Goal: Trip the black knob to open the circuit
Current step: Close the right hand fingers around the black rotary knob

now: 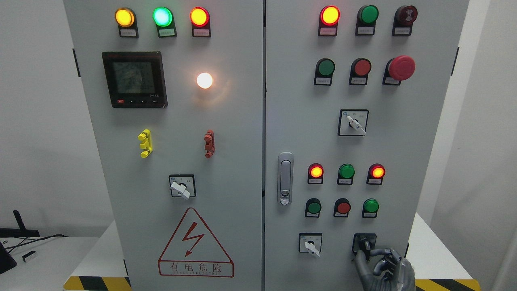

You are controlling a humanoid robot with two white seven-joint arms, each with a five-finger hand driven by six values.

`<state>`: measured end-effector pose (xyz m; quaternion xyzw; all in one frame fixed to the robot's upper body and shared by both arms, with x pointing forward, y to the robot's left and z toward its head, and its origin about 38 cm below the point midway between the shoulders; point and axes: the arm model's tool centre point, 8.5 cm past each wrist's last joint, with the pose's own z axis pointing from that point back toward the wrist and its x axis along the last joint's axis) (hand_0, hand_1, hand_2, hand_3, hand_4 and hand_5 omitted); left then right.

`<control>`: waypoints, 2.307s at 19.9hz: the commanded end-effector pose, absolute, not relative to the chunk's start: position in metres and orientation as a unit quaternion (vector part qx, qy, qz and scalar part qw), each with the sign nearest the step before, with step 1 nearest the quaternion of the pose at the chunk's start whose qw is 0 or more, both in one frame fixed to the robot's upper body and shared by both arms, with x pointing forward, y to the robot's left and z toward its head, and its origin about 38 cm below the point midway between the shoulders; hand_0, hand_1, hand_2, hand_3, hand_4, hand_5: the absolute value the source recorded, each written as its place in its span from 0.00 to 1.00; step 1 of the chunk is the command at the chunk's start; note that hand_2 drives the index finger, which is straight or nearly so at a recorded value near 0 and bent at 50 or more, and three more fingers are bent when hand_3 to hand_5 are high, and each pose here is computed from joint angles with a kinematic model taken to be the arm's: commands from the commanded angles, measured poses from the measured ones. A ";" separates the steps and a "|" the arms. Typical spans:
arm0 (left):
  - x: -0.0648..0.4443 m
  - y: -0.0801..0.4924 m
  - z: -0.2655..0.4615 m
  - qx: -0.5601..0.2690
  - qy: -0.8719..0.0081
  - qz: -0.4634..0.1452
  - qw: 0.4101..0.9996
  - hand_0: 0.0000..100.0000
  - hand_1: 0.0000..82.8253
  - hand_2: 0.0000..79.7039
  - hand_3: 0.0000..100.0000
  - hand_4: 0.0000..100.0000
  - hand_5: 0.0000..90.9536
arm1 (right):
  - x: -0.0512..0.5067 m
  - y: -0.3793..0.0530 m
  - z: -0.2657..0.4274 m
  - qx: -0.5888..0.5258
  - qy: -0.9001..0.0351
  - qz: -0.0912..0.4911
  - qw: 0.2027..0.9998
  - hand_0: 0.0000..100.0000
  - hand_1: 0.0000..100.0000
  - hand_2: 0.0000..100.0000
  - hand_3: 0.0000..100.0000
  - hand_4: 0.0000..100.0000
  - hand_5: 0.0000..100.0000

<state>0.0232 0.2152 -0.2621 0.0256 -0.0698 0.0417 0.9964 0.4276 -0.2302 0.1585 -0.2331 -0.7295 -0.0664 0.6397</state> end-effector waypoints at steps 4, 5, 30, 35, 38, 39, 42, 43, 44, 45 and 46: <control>0.024 0.215 -0.262 0.024 -0.070 0.026 0.997 0.12 0.47 0.00 0.00 0.00 0.00 | 0.428 -0.229 0.157 -0.231 -0.726 -0.065 0.644 0.32 0.80 0.59 0.96 0.91 0.99; 0.024 0.214 -0.262 0.023 -0.070 0.026 0.997 0.12 0.47 0.00 0.00 0.00 0.00 | 0.428 -0.230 0.157 -0.231 -0.725 -0.065 0.645 0.32 0.80 0.59 0.96 0.91 0.99; 0.024 0.215 -0.262 0.024 -0.070 0.026 0.997 0.12 0.47 0.00 0.00 0.00 0.00 | 0.431 -0.226 0.159 -0.205 -0.727 -0.077 0.650 0.32 0.80 0.60 0.97 0.93 1.00; 0.023 0.215 -0.262 0.024 -0.070 0.026 0.997 0.12 0.47 0.00 0.00 0.00 0.00 | 0.431 -0.222 0.159 -0.199 -0.728 -0.076 0.652 0.32 0.80 0.60 0.97 0.93 1.00; 0.023 0.214 -0.262 0.023 -0.070 0.026 0.997 0.12 0.47 0.00 0.00 0.00 0.00 | 0.431 -0.217 0.159 -0.183 -0.729 -0.079 0.655 0.32 0.81 0.60 0.97 0.93 1.00; 0.023 0.215 -0.262 0.024 -0.070 0.026 0.997 0.12 0.47 0.00 0.00 0.00 0.00 | 0.432 -0.217 0.159 -0.182 -0.729 -0.078 0.655 0.32 0.81 0.60 0.97 0.93 1.00; 0.024 0.214 -0.262 0.023 -0.070 0.026 0.997 0.12 0.47 0.00 0.00 0.00 0.00 | 0.432 -0.217 0.157 -0.183 -0.725 -0.078 0.660 0.32 0.81 0.60 0.97 0.93 1.00; 0.024 0.215 -0.262 0.024 -0.070 0.026 0.997 0.12 0.47 0.00 0.00 0.00 0.00 | 0.432 -0.217 0.157 -0.183 -0.724 -0.078 0.660 0.32 0.81 0.60 0.97 0.93 1.00; 0.023 0.215 -0.262 0.024 -0.070 0.026 0.997 0.12 0.47 0.00 0.00 0.00 0.00 | 0.432 -0.216 0.158 -0.182 -0.725 -0.077 0.659 0.32 0.81 0.60 0.97 0.93 1.00; 0.024 0.215 -0.262 0.024 -0.070 0.026 0.997 0.12 0.47 0.00 0.00 0.00 0.00 | 0.432 -0.217 0.158 -0.183 -0.725 -0.077 0.660 0.32 0.81 0.60 0.97 0.93 1.00; 0.024 0.215 -0.262 0.024 -0.070 0.026 0.997 0.12 0.47 0.00 0.00 0.00 0.00 | 0.432 -0.216 0.158 -0.181 -0.725 -0.077 0.660 0.33 0.81 0.60 0.97 0.94 1.00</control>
